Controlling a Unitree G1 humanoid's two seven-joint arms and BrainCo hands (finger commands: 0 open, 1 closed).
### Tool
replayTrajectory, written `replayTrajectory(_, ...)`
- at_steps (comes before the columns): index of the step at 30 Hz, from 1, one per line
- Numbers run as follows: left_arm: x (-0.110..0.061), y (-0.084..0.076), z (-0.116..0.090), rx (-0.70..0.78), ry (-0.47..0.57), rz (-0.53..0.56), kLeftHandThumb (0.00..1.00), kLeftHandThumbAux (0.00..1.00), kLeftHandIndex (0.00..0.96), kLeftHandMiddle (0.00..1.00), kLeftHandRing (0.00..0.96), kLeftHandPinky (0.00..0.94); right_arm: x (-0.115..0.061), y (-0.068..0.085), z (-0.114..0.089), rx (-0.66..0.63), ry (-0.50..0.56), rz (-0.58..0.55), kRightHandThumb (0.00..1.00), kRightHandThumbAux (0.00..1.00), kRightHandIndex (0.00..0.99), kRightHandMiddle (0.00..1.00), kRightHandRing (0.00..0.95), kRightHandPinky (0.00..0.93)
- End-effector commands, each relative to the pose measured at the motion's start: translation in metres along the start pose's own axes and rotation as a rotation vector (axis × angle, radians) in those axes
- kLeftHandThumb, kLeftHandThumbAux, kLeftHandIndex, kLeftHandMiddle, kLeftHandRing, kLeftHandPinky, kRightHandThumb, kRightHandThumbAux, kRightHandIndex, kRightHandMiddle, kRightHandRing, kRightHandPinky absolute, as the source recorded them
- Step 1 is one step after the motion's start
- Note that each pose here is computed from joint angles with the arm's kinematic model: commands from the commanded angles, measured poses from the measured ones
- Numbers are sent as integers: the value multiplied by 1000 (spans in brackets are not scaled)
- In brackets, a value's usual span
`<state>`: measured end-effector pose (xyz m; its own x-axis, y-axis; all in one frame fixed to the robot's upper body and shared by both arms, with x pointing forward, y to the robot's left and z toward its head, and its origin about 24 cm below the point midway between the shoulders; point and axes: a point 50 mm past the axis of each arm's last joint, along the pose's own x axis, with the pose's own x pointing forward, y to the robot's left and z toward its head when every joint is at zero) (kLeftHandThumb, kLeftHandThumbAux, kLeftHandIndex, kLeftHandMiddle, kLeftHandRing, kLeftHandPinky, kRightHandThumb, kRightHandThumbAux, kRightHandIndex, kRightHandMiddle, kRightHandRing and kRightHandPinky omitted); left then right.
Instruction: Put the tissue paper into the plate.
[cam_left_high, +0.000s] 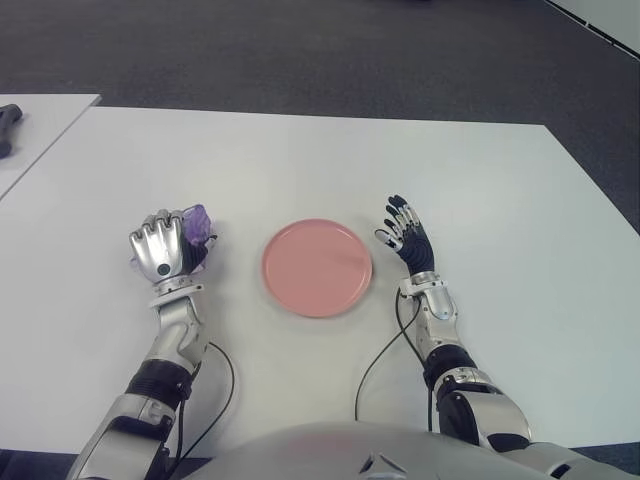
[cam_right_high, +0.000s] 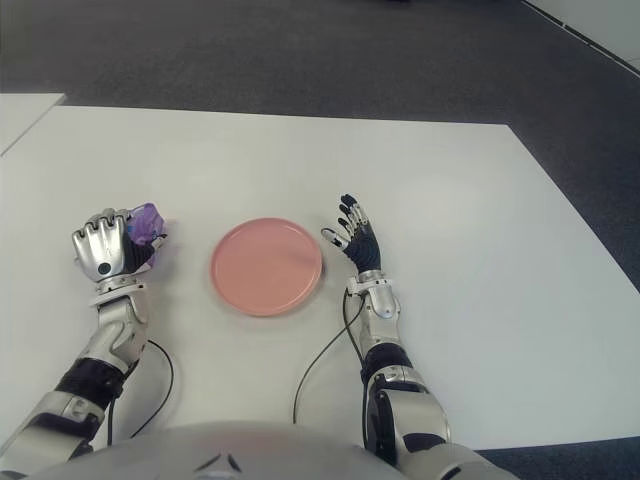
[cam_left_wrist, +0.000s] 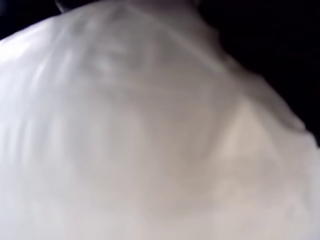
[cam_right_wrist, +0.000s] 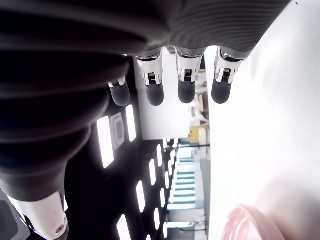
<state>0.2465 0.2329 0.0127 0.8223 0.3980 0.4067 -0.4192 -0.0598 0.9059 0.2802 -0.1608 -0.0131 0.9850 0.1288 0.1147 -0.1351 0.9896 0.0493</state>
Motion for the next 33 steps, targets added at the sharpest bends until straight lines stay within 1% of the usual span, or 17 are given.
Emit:
replayTrajectory(1,5,10,8,-22,-39,17,1000,628,773,460,503,812,-43,-7,-39,50,191,-68,81,706,42,17,2,44)
replayTrajectory(4,9,16,13,-49,-52,42,1000,628,783,460,502,809,-42,-7,-39,50,191,-68,81,706,42,17,2,44)
replayTrajectory(9,21,33,22,-77,-91,106,1000,628,790,459,503,818,-42,-8,-39,50,193,-68,81,706,42,17,2,44)
replayTrajectory(15,34,47,31,-96,-118,143,1000,628,792,458,503,824,-41,-9,-39,51,194,-69,81,706,42,17,2,44)
replayTrajectory(18,41,61,41,-142,-148,190,1000,628,792,458,503,817,-41,-9,-39,51,194,-69,81,706,42,17,2,44)
replayTrajectory(19,44,69,46,-160,-169,219,1000,629,792,458,503,814,-41,-9,-39,51,194,-69,81,706,42,17,2,44)
replayTrajectory(21,46,78,52,-178,-192,253,1000,629,788,458,503,818,-41,-9,-39,51,194,-69,81,706,42,17,2,44)
replayTrajectory(25,48,86,58,-184,-223,307,1000,628,778,458,506,837,-42,-9,-39,51,194,-68,81,706,42,17,2,44)
replayTrajectory(33,55,102,72,-207,-280,347,1000,628,774,456,506,827,-42,-8,-39,51,193,-68,81,706,42,17,2,44)
